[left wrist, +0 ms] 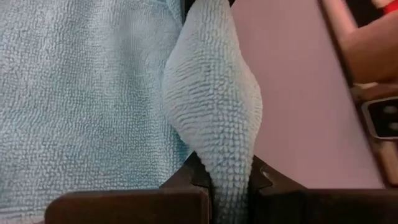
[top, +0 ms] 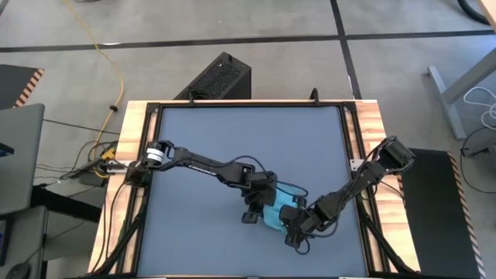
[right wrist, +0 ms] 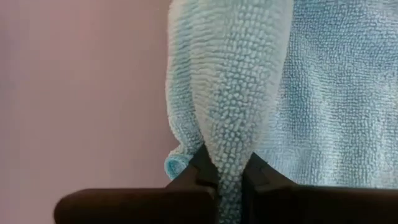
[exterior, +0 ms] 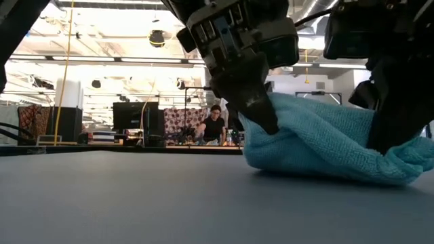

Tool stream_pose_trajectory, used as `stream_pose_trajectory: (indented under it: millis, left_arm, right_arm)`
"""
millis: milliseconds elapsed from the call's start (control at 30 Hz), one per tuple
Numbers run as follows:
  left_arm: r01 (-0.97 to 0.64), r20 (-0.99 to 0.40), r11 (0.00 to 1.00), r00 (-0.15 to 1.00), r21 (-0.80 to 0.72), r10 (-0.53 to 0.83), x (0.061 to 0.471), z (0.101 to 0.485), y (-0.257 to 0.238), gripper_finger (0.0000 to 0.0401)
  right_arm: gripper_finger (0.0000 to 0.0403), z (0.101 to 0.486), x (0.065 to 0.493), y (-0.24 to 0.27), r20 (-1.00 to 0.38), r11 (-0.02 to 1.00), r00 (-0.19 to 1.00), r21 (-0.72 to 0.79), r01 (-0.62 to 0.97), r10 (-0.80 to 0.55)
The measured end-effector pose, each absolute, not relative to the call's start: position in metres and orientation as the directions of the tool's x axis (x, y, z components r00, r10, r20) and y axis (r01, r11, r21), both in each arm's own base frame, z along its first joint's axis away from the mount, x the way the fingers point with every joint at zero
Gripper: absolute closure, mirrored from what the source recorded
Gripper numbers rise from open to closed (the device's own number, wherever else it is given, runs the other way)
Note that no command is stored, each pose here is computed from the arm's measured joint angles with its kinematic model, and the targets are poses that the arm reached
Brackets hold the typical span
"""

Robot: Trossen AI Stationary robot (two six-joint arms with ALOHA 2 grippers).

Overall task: Roll towel
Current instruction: Roll the blue microfiber towel

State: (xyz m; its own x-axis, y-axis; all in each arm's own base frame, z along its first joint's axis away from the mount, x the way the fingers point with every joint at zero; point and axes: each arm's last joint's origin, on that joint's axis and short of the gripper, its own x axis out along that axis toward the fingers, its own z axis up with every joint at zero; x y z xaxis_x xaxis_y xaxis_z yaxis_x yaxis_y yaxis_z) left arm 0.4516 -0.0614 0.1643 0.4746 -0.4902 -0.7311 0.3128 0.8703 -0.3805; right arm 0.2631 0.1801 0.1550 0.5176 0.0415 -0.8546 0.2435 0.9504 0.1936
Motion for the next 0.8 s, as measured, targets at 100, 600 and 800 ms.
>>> stream_pose_trajectory:
  millis: [100,600,800]
  left_arm:
    - [0.325,-0.706,0.839,0.454,-0.437,-0.544,0.452,0.165,-0.053,0.0389]
    - [0.253,-0.738,0.858,0.437,-0.448,-0.514,0.449,0.161,-0.043,0.0389]
    - [0.293,-0.763,0.880,0.443,-0.373,-0.471,0.449,0.160,-0.047,0.0361]
  right_arm:
    - [0.0363,0.156,0.261,0.185,-0.853,0.945,0.519,0.211,0.251,0.052]
    - [0.0363,0.156,0.258,0.188,-0.864,0.936,0.495,0.246,0.252,0.094]
    - [0.0359,0.155,0.256,0.188,-0.870,0.938,0.485,0.238,0.253,0.090]
